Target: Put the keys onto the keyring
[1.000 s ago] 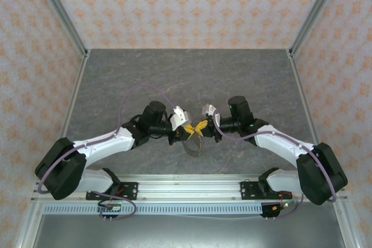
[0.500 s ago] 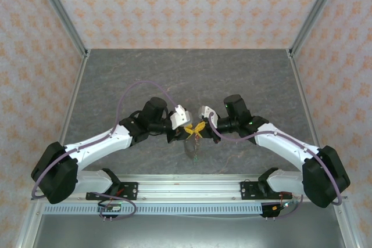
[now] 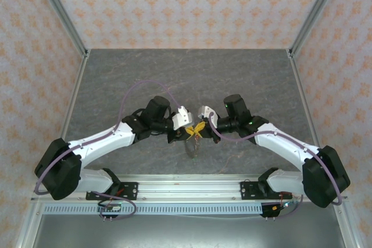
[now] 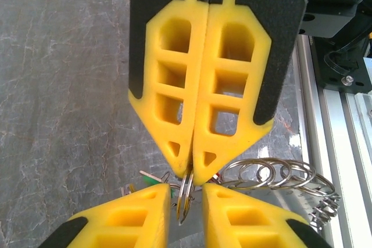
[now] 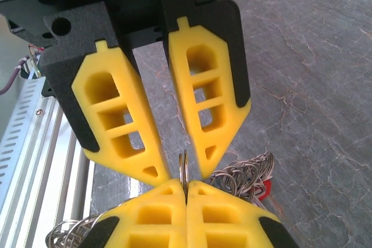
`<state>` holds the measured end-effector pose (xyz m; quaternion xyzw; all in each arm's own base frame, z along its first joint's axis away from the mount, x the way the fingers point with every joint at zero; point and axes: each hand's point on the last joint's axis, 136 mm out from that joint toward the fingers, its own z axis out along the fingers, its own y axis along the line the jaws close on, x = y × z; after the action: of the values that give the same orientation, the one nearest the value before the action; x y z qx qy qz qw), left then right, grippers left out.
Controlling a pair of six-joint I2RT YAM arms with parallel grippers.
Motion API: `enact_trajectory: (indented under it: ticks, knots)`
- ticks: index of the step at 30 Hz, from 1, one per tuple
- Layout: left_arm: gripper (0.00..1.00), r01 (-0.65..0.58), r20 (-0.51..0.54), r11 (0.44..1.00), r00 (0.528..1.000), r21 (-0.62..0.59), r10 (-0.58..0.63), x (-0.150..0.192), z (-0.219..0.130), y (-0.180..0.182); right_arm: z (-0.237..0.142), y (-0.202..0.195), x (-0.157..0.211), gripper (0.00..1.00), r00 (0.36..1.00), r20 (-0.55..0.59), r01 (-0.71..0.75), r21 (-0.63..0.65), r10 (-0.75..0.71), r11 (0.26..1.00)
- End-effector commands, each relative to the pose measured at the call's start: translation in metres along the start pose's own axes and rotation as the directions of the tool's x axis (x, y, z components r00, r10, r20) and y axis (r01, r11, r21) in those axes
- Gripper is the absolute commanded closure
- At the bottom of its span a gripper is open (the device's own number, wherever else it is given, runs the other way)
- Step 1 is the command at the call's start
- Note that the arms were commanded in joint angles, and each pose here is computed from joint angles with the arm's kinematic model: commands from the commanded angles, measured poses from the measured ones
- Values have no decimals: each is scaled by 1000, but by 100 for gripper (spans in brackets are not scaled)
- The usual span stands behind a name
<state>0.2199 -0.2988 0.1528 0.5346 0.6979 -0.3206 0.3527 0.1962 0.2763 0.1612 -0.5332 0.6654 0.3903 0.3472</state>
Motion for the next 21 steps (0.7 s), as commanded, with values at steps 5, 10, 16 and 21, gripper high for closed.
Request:
enact_trajectory:
  ticks: [5,10,16,21]
  knots:
    - [100,-30,11,999,1000,24,29,-12,0,-3,-5,5,-24,100,994,74,81,-14,-79,997]
    - [100,-26,71,1000,997,-5,27,-18,-4,-1,-10,-1,-2,92,998,27,51,49,-52,998]
    - [100,-13,155,999,988,32,8,-27,-6,-8,-7,0,8,88,997,71,12,6,-12,1000]
    - [100,1,188,999,982,43,-9,-30,-6,-9,-7,-3,6,89,995,102,8,-7,-7,1000]
